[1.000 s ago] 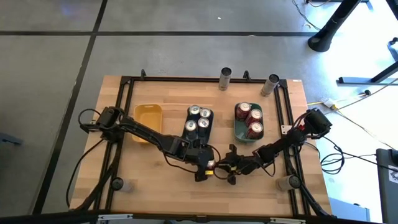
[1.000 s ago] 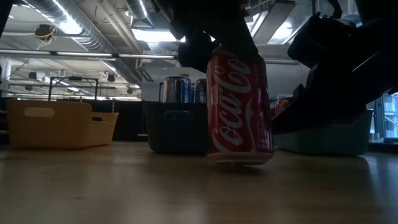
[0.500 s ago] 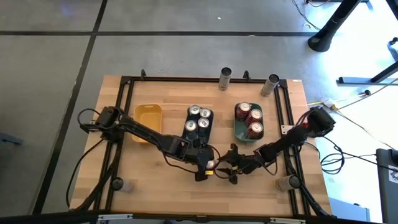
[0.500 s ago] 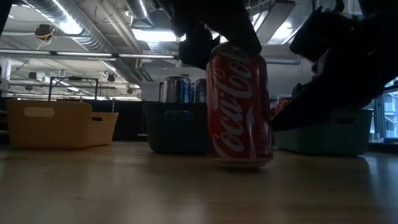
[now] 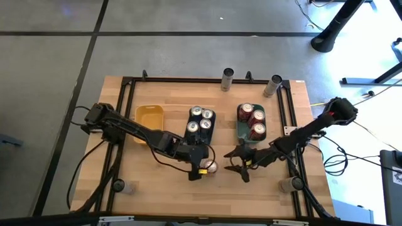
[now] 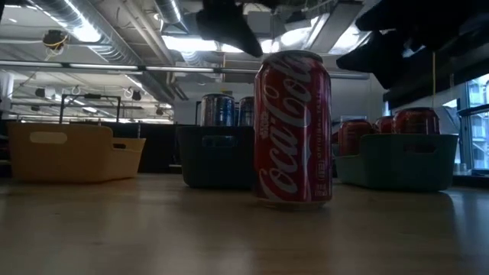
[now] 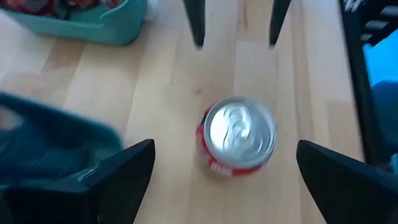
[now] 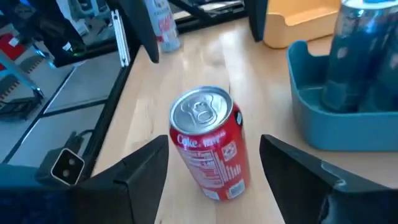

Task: Sort soda cans
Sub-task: Put the red soda can into green bin

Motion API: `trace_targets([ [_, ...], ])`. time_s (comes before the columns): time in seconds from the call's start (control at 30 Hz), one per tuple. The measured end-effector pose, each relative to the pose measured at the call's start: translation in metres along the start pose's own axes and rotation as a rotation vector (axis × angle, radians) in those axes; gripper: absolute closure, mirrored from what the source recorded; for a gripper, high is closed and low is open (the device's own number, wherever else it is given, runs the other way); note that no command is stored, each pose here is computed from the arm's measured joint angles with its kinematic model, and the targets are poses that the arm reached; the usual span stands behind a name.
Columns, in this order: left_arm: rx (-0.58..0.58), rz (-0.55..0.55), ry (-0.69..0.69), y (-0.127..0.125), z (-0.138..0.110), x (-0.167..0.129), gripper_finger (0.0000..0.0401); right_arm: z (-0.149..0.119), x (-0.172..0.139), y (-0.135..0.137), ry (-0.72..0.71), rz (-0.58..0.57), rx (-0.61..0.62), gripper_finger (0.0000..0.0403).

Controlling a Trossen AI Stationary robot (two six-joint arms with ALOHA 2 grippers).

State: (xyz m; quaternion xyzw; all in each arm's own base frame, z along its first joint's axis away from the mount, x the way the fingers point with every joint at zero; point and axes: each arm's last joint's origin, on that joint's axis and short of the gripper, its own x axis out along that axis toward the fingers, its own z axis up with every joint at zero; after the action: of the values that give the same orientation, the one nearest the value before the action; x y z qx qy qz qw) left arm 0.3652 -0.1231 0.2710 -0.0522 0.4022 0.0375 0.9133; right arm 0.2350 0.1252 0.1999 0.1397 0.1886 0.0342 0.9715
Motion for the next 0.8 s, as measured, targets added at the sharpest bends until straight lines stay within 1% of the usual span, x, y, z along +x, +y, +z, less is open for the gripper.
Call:
trace_targets([
  [0.17,0.005,0.075,0.033,-0.003,-0.008,-0.017,0.0024,0.006,0.000,-0.001,-0.044,0.001,-0.038,0.0150],
  [0.23,0.009,0.098,0.053,-0.005,-0.014,-0.021,0.0024,0.007,0.000,0.000,-0.047,0.028,-0.017,0.0150],
  [0.3,0.002,0.101,0.066,-0.006,-0.020,-0.022,0.0025,0.008,0.001,0.002,-0.056,0.065,-0.037,0.0148],
  [0.37,-0.005,0.105,0.081,-0.006,-0.026,-0.021,0.0025,0.010,0.001,0.003,-0.077,0.077,-0.065,0.0138],
  [0.47,-0.015,0.113,0.101,-0.006,-0.035,-0.016,0.0025,0.017,0.001,0.006,-0.119,0.079,-0.077,0.0102],
  [0.6,-0.043,0.105,0.087,-0.006,-0.047,-0.006,0.0025,0.023,0.001,0.008,-0.151,0.049,-0.093,0.0028],
  [0.67,-0.049,0.089,0.063,-0.008,-0.052,-0.001,0.0025,0.026,0.001,0.006,-0.168,0.015,-0.088,0.0010],
  [0.7,-0.054,0.079,0.046,-0.009,-0.054,0.002,0.0025,0.027,0.002,0.006,-0.176,-0.001,-0.086,0.0012],
  [0.8,-0.069,0.058,0.016,-0.010,-0.063,0.010,0.0025,0.027,0.002,0.005,-0.183,-0.024,-0.085,0.0036],
])
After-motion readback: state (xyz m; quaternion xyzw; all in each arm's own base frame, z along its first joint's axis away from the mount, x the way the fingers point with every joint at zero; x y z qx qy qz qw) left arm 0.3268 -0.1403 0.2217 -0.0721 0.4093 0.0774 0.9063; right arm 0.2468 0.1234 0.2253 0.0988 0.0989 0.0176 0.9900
